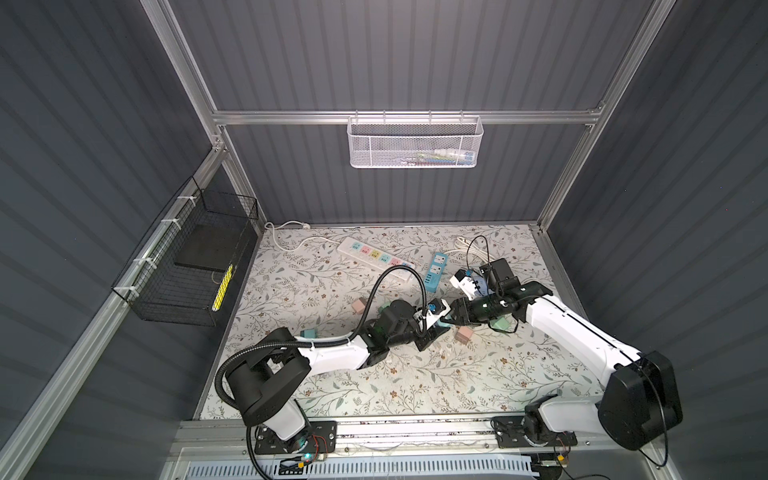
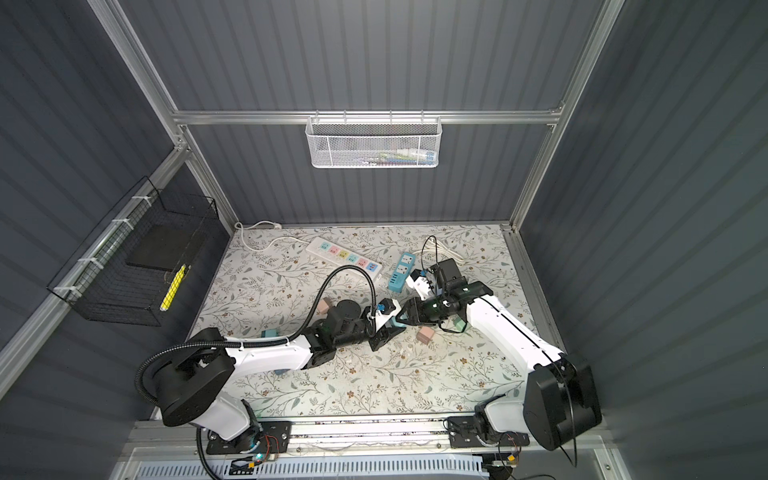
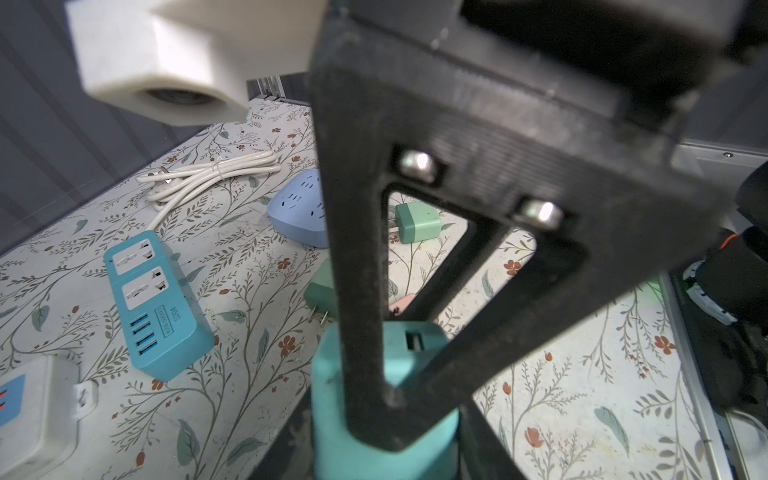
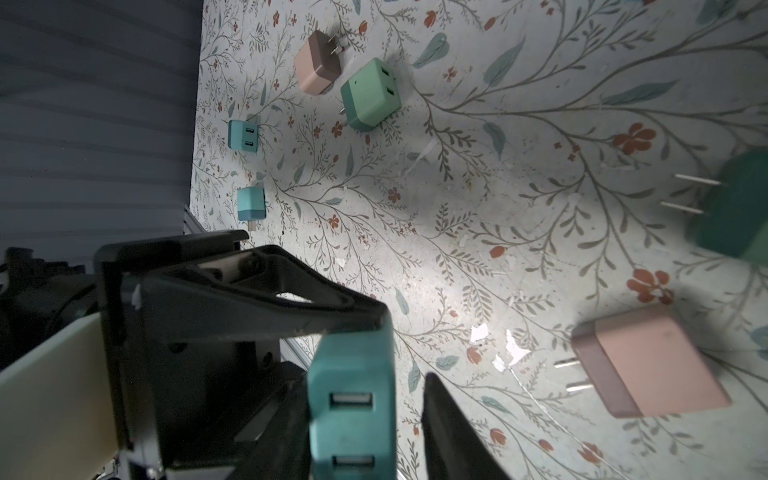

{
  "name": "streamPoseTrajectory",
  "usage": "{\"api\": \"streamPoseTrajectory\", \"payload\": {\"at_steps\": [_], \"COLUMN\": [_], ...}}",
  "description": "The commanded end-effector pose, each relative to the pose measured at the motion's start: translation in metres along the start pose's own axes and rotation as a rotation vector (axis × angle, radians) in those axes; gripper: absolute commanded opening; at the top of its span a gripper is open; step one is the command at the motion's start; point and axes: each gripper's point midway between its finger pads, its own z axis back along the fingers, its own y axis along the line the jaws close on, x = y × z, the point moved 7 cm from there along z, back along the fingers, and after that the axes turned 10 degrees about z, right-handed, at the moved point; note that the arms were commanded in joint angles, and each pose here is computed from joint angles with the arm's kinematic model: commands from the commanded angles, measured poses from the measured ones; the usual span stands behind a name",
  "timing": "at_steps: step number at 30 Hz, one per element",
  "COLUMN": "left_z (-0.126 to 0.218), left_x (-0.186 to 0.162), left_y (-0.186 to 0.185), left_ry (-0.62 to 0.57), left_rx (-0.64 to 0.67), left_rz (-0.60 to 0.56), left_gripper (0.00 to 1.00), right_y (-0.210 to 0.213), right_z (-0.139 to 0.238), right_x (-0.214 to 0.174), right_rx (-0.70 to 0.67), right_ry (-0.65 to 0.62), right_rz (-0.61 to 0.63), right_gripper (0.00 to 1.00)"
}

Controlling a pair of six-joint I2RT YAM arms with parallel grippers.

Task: Insert the plug
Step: 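Carry the teal adapter toward the right gripper while the right gripper grasps it, then carry the teal adapter over the socket cube with the right gripper while the left withdraws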

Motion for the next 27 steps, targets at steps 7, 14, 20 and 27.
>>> {"api": "streamPoseTrajectory", "payload": {"at_steps": [7,14,20,27], "left_z": [-0.006,0.02,0.05,0.07], "left_x": [0.02,0.04,0.062,0.09], "left_y": [0.008,0.028,0.034,0.052], "left_ry": [-0.04,-0.172,-0.263,-0.273], "left_rx": [0.047,0.273,0.39,0.568], "left_rz": [-0.005,0.083,0.154,0.188], "left_gripper": [0.47,0.72,0.75,0.89], "right_y": [0.0,-0.033,-0.076,-0.124], "right_z": [0.005,0.028,0.055,0.078], "right_x": [0.007,0.032,0.061,0.089], "right_rx": [-0.066,-0.44,-0.652,-0.833], "right_ry": [-0.008,-0.107,-0.221,-0.191], "right_rz": [0.018,0.069,0.036,0.067], "right_gripper": [0.23,0.18,0.16,0.17]}}
